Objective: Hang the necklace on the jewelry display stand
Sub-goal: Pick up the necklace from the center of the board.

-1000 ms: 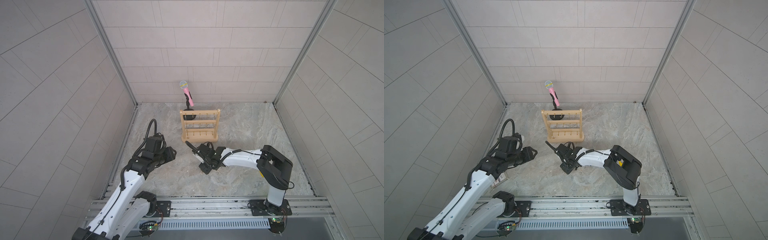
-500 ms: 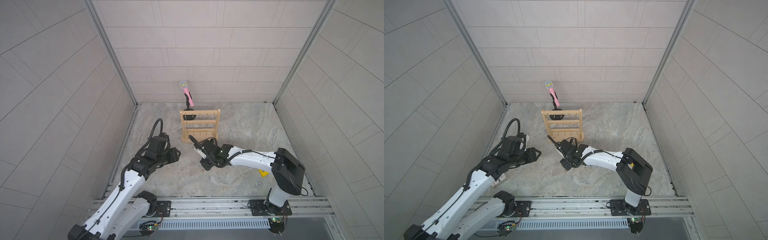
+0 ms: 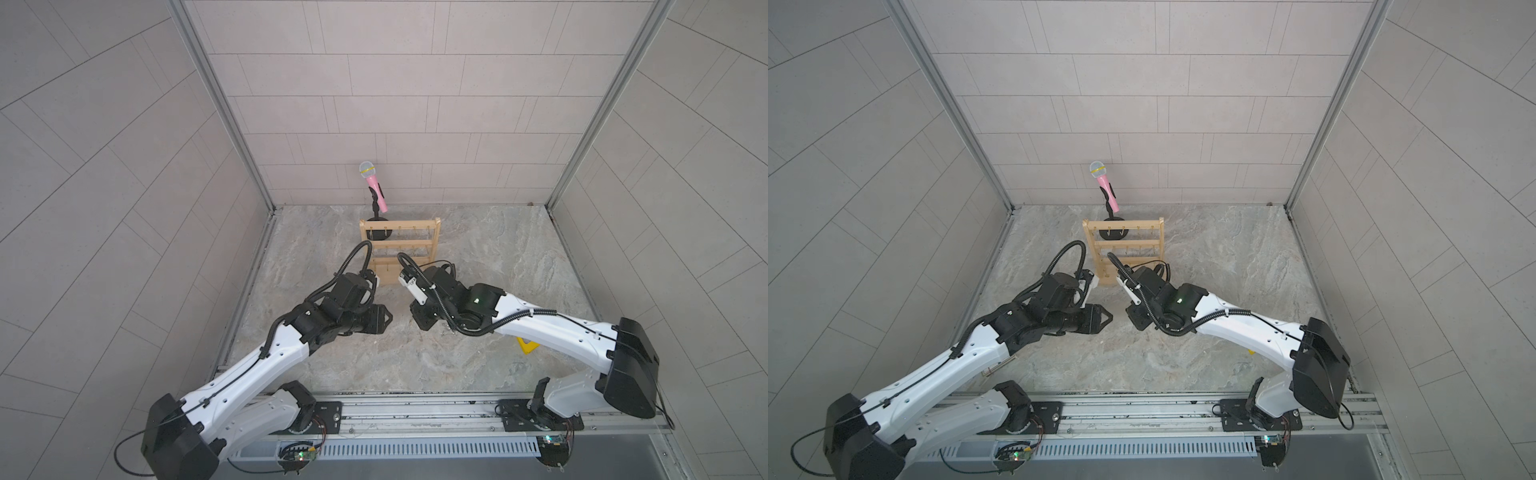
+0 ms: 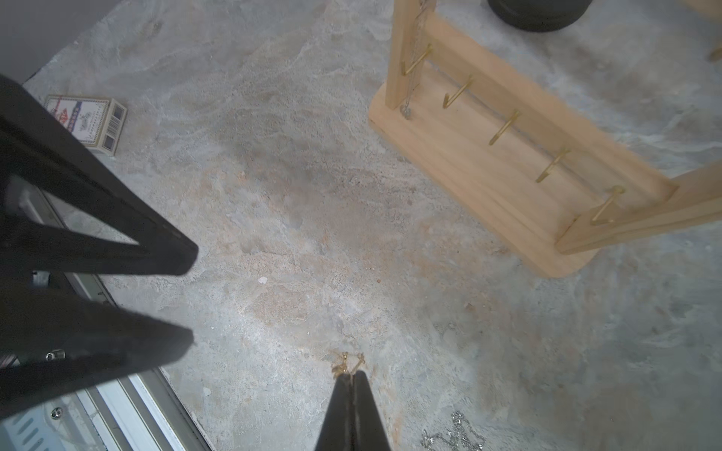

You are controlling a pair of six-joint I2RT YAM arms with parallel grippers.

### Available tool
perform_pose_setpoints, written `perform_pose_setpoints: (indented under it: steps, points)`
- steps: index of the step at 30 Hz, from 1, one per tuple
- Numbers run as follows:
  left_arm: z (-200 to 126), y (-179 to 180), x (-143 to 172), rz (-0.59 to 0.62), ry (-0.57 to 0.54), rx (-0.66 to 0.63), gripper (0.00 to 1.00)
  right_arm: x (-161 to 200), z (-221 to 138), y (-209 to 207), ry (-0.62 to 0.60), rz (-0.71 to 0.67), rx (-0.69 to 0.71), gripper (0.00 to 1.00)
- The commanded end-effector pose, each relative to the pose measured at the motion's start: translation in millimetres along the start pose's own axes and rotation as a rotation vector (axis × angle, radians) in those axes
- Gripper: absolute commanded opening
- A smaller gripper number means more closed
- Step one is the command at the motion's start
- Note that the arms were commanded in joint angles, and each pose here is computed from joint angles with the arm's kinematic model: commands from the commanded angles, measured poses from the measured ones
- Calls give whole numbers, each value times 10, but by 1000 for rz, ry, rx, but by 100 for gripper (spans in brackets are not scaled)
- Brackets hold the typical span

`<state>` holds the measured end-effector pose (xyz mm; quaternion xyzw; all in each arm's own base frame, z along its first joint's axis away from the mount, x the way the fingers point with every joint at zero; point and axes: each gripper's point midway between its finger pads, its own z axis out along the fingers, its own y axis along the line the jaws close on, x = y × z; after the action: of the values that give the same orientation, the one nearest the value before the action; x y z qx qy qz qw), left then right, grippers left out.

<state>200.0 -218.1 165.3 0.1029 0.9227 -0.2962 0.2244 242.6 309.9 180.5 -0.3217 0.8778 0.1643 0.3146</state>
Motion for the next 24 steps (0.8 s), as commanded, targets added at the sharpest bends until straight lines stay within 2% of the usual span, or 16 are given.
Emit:
perform_pose_setpoints:
  steps: [1, 8, 15, 24]
  points:
    - [-50, -214, -155, 77, -57, 62, 47, -183, -278, -63, -59, 7, 31, 0]
    - [-43, -451, -148, 151, -74, 119, 47, -334, -575, -71, -115, 2, 27, 0]
    - [-18, -458, -226, 117, -113, 109, 47, -399, -716, -26, -129, -8, 0, 0]
    - [-137, -611, -342, 128, -166, 166, 45, -417, -846, 141, -137, -24, -101, 0]
